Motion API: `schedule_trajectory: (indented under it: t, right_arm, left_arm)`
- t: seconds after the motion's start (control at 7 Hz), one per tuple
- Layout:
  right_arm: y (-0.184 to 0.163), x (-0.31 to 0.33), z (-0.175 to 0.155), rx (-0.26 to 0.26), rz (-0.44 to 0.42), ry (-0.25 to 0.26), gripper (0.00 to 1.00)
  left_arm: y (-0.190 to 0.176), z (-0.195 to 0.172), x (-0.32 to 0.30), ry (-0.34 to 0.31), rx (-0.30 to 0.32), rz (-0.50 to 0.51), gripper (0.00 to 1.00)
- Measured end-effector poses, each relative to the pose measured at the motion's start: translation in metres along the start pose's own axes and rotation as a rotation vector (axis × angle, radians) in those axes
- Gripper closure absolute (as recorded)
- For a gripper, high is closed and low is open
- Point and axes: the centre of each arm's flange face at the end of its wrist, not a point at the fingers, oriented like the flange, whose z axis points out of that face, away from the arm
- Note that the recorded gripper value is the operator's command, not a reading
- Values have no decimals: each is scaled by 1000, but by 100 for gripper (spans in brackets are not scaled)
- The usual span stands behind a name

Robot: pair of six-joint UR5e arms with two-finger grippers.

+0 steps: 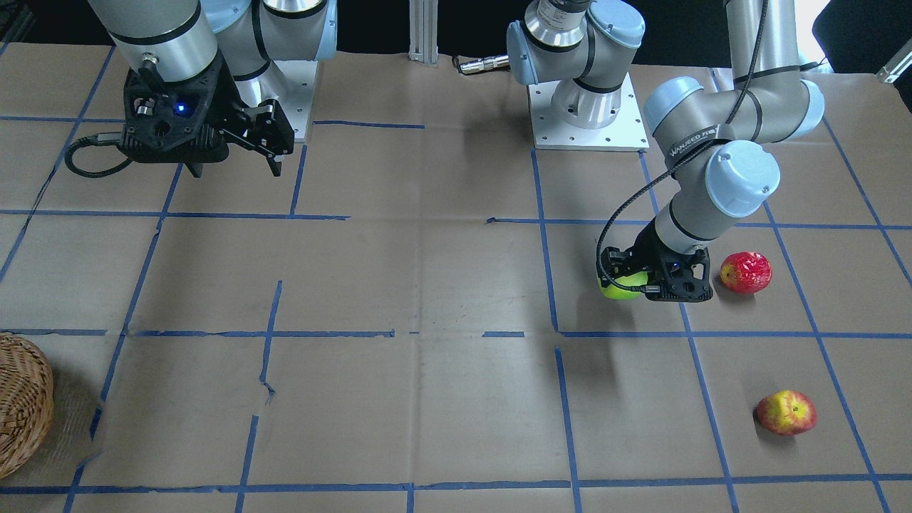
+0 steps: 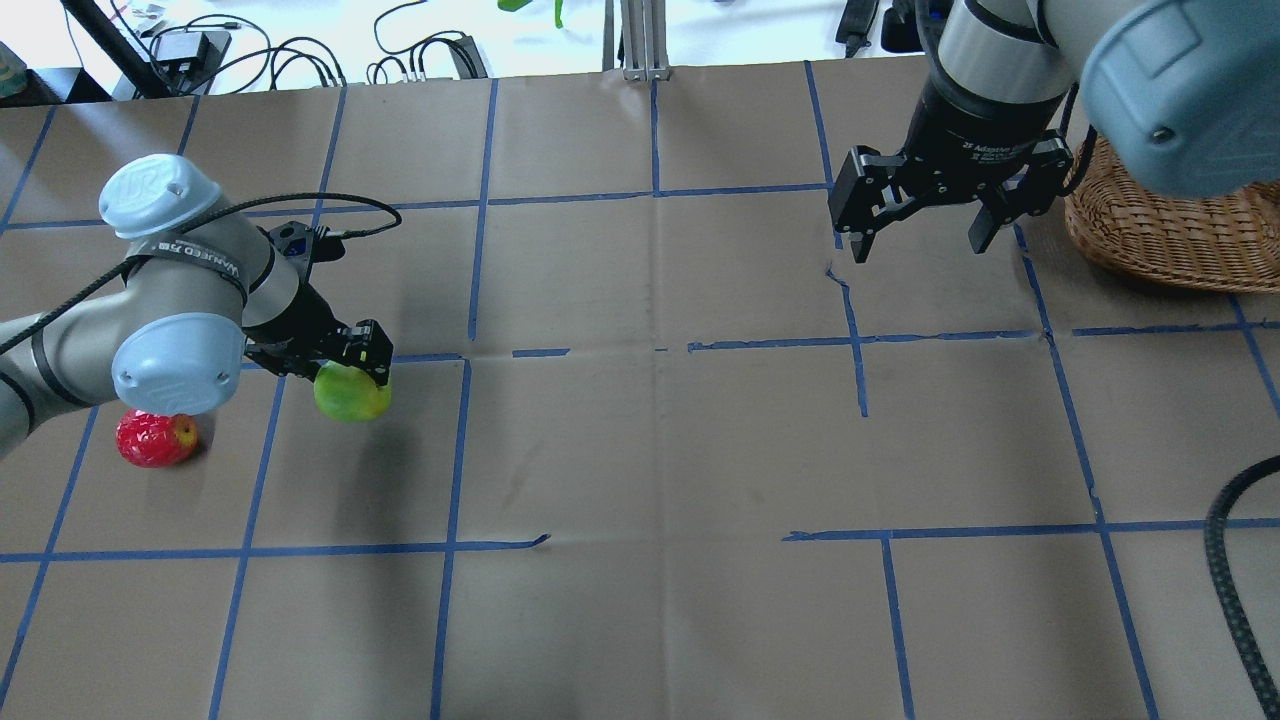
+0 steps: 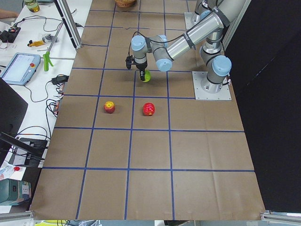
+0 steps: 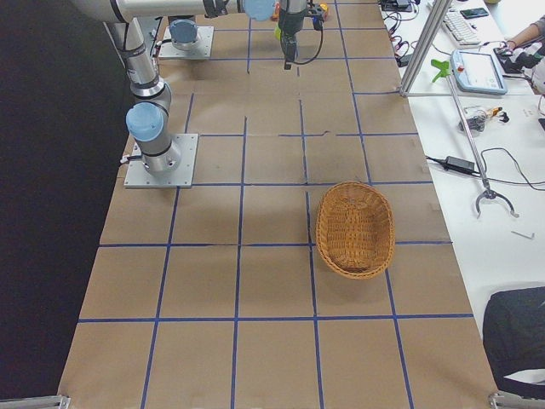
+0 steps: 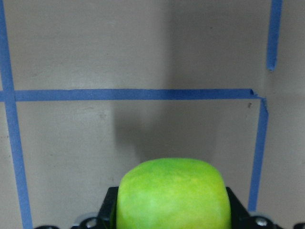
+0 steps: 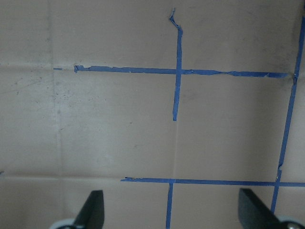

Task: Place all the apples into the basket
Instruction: 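Carry the green apple to the table center and release it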

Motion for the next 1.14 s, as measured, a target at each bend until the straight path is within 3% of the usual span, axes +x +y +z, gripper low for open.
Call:
schedule_trajectory:
  t: [0.29,0.43,0.86,1.14]
  right_arm:
    - [0,0,0,-1,1,0,0]
    - [-1,1,0,-1,1,-2,0]
    - [-1,2,2,0,-10,-2,0]
    - [-3,5,2,4,-7,-1,0]
  left_arm:
    - [-22,-46,105,-15,33,30,67]
    - [-34,-47,174,-22,37,87,65]
    - [-58,26,326,-43,-24,258,65]
    - [-60,64,346,-79,-59,290,63]
